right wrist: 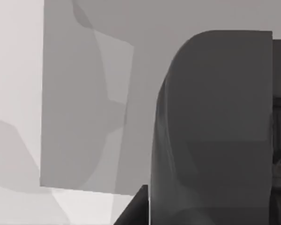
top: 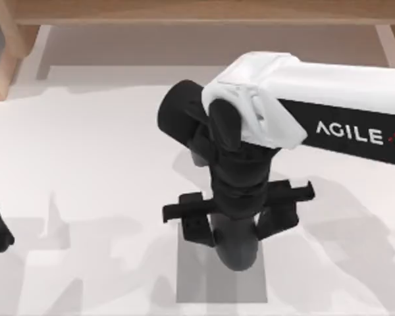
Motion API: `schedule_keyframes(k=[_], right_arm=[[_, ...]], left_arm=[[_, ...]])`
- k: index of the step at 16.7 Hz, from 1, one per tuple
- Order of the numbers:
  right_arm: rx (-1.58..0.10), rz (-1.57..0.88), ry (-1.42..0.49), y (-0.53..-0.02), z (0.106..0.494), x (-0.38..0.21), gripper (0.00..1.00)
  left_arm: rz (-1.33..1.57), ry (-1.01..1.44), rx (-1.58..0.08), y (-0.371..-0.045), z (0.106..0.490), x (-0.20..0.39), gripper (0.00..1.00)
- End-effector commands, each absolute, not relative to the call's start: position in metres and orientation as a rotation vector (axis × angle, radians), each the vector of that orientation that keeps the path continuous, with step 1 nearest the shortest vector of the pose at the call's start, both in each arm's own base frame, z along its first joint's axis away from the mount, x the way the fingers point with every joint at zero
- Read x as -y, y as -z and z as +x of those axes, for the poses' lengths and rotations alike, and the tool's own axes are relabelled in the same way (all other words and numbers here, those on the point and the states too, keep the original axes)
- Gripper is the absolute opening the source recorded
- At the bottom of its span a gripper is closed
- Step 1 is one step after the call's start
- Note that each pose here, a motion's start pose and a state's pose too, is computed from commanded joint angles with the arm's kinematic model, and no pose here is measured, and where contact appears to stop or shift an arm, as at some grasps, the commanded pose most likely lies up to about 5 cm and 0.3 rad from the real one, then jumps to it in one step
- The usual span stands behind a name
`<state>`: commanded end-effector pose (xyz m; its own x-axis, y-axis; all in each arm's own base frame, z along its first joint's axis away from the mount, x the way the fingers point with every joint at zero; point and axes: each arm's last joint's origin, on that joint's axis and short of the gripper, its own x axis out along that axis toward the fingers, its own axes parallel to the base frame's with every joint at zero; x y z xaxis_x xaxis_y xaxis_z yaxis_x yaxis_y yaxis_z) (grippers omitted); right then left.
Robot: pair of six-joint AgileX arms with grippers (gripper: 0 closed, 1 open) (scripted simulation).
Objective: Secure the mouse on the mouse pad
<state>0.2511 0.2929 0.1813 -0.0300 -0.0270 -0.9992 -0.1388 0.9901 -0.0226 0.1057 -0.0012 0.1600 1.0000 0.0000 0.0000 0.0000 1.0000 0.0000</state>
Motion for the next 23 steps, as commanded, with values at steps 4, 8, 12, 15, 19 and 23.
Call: schedule_keyframes(k=[4,8,12,15,19,23], right_arm=[[-1.578,-0.014,-0.006,-0.184,0.247,-0.302,0.0],[-1.576,-0.004,0.001,-0.185,0.246,-0.302,0.0],[-1.579,-0.002,0.003,-0.184,0.247,-0.301,0.0],[-1.586,-0.006,-0.016,-0.18,0.242,-0.303,0.0],[-1.61,-0.009,-0.04,-0.169,0.236,-0.304,0.0],[-1.617,-0.004,-0.038,-0.157,0.237,-0.304,0.0]], left_arm=[[0.0,0.0,0.0,-0.16,0.106,0.001,1.0],[0.0,0.0,0.0,-0.16,0.106,0.001,1.0],[0.0,0.0,0.0,-0.16,0.106,0.001,1.0],[0.0,0.0,0.0,-0.16,0.106,0.001,1.0],[0.0,0.0,0.0,-0.16,0.106,0.001,1.0],[0.0,0.0,0.0,-0.16,0.106,0.001,1.0]])
